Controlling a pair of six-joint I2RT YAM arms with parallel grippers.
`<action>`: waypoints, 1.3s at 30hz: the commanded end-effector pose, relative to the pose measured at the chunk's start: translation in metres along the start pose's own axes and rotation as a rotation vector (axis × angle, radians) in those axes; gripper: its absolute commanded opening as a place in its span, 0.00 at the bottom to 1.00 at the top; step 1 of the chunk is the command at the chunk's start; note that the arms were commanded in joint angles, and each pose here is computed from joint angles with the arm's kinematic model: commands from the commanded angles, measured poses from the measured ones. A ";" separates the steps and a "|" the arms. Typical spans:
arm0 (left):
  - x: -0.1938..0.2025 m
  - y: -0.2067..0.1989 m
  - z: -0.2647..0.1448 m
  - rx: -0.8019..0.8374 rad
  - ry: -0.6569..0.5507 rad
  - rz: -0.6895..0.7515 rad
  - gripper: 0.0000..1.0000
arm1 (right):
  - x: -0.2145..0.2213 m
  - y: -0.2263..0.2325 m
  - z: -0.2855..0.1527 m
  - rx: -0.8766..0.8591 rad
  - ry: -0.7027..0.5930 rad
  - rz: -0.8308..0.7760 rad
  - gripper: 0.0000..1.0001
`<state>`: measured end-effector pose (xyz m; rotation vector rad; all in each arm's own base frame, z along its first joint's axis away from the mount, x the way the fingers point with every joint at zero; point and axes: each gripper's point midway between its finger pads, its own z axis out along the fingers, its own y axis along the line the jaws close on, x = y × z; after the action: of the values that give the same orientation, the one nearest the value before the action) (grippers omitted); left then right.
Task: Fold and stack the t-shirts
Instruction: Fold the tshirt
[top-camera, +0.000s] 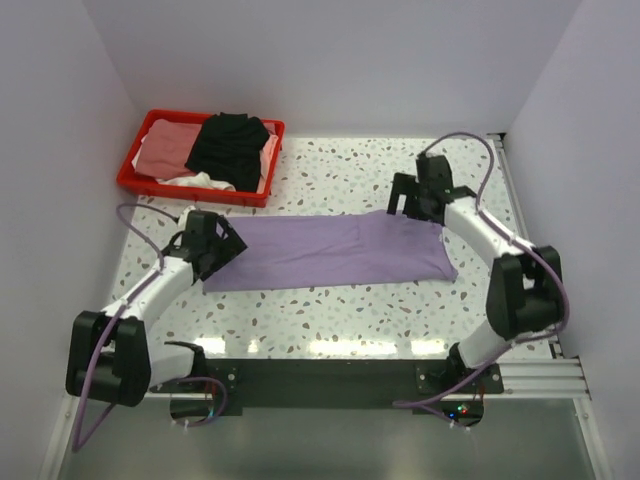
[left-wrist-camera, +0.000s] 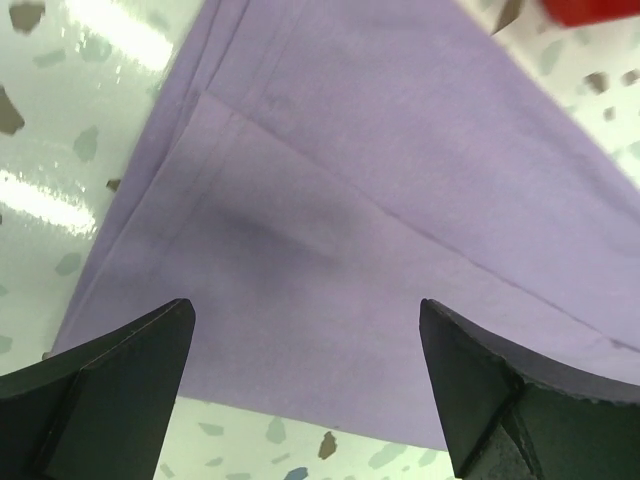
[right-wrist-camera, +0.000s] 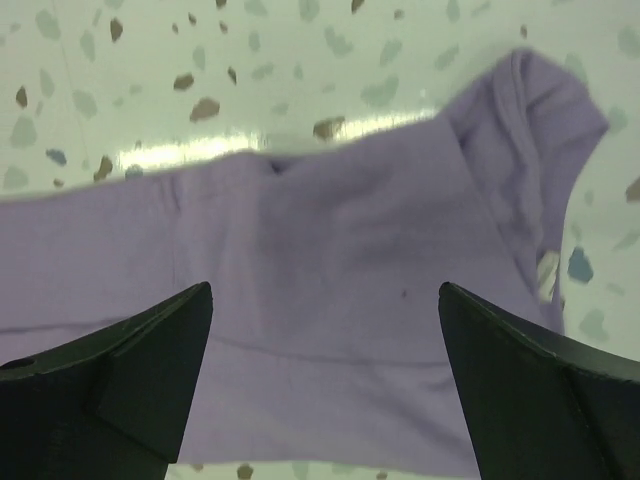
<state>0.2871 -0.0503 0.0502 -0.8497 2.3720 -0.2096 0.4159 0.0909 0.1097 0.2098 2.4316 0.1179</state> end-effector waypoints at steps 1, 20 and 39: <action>-0.041 -0.030 -0.017 0.073 -0.115 0.021 1.00 | 0.055 0.000 -0.026 -0.071 0.081 0.121 0.99; 0.038 -0.007 0.048 -0.106 0.236 0.188 1.00 | 0.081 -0.050 0.063 0.125 0.322 0.035 0.99; 0.234 -0.058 -0.033 0.227 0.558 0.228 1.00 | -0.035 0.083 0.208 -0.348 0.249 -0.025 0.99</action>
<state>0.2083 -0.2341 0.0296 -0.4020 2.6145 -0.6861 0.6203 0.1212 0.0351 0.0272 2.4729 0.2918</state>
